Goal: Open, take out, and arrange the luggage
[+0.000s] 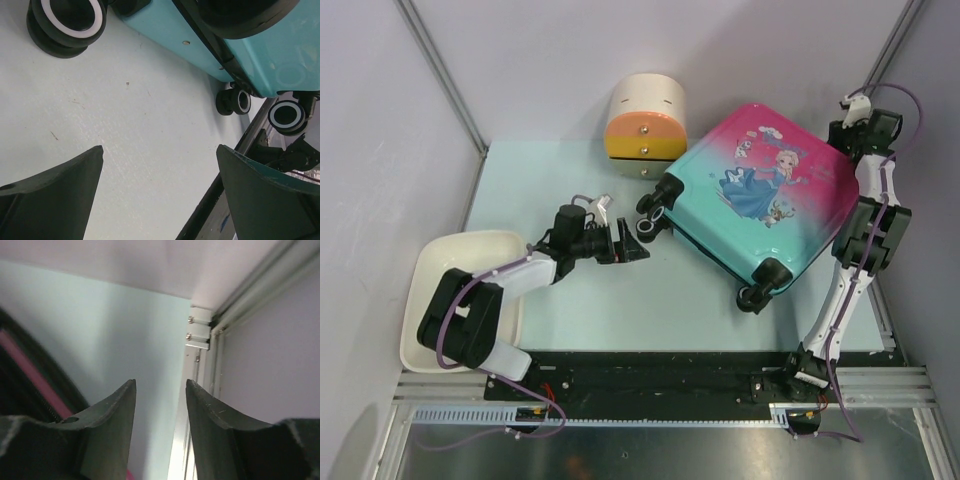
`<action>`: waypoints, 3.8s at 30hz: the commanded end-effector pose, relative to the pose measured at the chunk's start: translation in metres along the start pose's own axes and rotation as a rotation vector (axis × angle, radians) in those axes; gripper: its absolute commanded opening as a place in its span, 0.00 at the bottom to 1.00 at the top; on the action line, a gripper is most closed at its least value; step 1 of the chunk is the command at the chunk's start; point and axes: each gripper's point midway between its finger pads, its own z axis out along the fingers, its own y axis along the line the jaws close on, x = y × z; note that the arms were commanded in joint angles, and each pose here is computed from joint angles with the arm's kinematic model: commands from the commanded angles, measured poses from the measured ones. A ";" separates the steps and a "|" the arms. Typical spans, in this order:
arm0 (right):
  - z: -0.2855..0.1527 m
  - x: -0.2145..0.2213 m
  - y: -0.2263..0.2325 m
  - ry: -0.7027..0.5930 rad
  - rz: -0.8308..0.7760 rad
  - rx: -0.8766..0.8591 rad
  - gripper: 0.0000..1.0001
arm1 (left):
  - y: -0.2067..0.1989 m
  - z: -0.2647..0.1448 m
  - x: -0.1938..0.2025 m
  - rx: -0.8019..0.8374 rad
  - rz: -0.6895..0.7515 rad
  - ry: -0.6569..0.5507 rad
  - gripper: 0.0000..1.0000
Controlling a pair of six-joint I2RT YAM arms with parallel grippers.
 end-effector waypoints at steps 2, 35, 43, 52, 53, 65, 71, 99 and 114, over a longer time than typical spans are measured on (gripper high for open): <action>-0.017 0.085 0.065 0.190 -0.104 -0.406 0.44 | -0.006 0.000 -0.015 0.010 0.038 -0.045 1.00; -0.340 0.003 0.045 0.105 -0.082 -0.076 0.96 | -0.124 0.122 -0.091 0.266 0.184 -0.113 0.97; -0.402 -0.010 0.116 0.036 -0.282 -0.295 0.98 | -0.142 0.158 -0.120 0.308 0.213 -0.155 0.96; -0.462 0.025 0.214 0.058 -0.548 -0.603 0.99 | -0.173 0.057 -0.176 0.344 0.418 -0.277 1.00; -0.465 0.030 0.220 0.063 -0.573 -0.620 0.99 | -0.158 0.053 -0.161 0.307 0.434 -0.236 1.00; -0.484 0.124 0.251 0.231 -0.779 -0.685 1.00 | -0.143 -0.030 -0.032 0.261 0.557 -0.089 1.00; -0.435 0.126 0.215 0.246 -0.750 -0.424 0.99 | -0.135 -0.038 0.001 0.275 0.517 -0.032 1.00; -0.385 0.083 0.204 0.192 -0.593 -0.369 0.95 | -0.135 0.062 -0.052 0.382 1.425 -0.097 1.00; -0.436 0.085 0.272 0.190 -0.415 -0.628 0.96 | -0.125 0.116 -0.016 0.463 1.310 0.049 1.00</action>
